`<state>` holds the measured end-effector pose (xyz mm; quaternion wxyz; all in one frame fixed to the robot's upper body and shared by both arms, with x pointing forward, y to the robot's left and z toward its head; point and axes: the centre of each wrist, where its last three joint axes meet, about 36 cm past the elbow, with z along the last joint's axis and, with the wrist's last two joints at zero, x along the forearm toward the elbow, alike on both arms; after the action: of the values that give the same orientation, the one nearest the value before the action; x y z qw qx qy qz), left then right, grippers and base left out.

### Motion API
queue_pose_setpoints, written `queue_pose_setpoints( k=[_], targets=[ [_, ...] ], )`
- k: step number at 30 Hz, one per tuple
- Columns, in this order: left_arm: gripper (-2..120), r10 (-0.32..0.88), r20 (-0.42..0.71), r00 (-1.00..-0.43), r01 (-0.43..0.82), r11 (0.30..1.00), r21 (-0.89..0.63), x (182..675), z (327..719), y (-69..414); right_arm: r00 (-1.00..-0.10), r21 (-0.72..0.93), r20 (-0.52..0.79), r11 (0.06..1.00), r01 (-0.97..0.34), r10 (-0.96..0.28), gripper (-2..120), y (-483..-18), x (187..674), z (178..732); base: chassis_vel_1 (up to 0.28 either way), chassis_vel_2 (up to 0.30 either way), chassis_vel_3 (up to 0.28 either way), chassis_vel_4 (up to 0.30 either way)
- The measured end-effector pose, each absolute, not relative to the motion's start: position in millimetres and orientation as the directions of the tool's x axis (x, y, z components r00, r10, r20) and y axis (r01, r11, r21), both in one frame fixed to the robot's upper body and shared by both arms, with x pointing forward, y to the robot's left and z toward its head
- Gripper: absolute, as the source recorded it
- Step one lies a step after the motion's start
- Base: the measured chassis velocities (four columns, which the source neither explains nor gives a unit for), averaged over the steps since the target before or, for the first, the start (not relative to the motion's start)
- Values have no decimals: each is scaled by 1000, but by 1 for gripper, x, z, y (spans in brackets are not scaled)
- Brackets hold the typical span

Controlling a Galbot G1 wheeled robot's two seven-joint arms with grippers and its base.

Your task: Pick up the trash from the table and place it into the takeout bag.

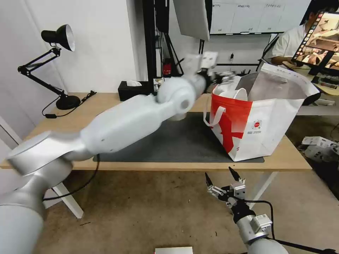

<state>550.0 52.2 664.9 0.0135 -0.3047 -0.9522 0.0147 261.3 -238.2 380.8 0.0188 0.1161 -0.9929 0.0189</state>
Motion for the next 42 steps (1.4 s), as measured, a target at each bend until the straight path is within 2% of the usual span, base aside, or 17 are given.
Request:
queue_pose_setpoints(
  k=[6,7,10,11,15,19,22,23,26,30,42],
  targets=[
    [100,469,-21,-883,470,881,-53,512,625,143,-972,-33,42,972,-231,-230,100,-238,261,381,0,0,0,0],
    [100,469,-21,-883,470,881,-53,512,625,143,-972,-33,42,972,-231,-230,100,-238,261,381,0,0,0,0],
    [100,374,-69,-925,378,924,-50,490,608,193,-972,-33,42,972,-231,-230,100,-238,261,381,0,0,0,0],
    [100,374,-69,-925,378,924,-50,490,608,193,-972,-33,42,972,-231,-230,100,-238,261,381,0,0,0,0],
    [100,259,-73,-963,262,964,-41,441,580,247,-972,-33,42,972,-231,-230,100,-238,261,381,0,0,0,0],
    [100,224,-58,-973,226,974,-32,417,563,256,-972,-33,42,972,-231,-230,100,-238,261,381,0,0,0,0],
    [100,103,-48,-993,105,994,-42,368,528,275,-972,-33,42,972,-231,-230,100,-238,261,381,0,0,0,0],
    [100,103,-48,-993,105,994,-42,368,528,275,-972,-33,42,972,-231,-230,100,-238,261,381,0,0,0,0],
    [100,19,-29,-999,20,999,-38,333,491,286,-972,-33,42,972,-231,-230,100,-238,261,381,0,0,0,0],
    [100,-28,-12,-1000,-27,998,-59,302,463,284,-972,-33,42,972,-231,-230,100,-238,261,381,0,0,0,0],
    [100,-49,40,-998,-52,995,-89,258,424,270,-972,-33,42,972,-231,-230,100,-238,261,381,0,0,0,0]
  ],
)
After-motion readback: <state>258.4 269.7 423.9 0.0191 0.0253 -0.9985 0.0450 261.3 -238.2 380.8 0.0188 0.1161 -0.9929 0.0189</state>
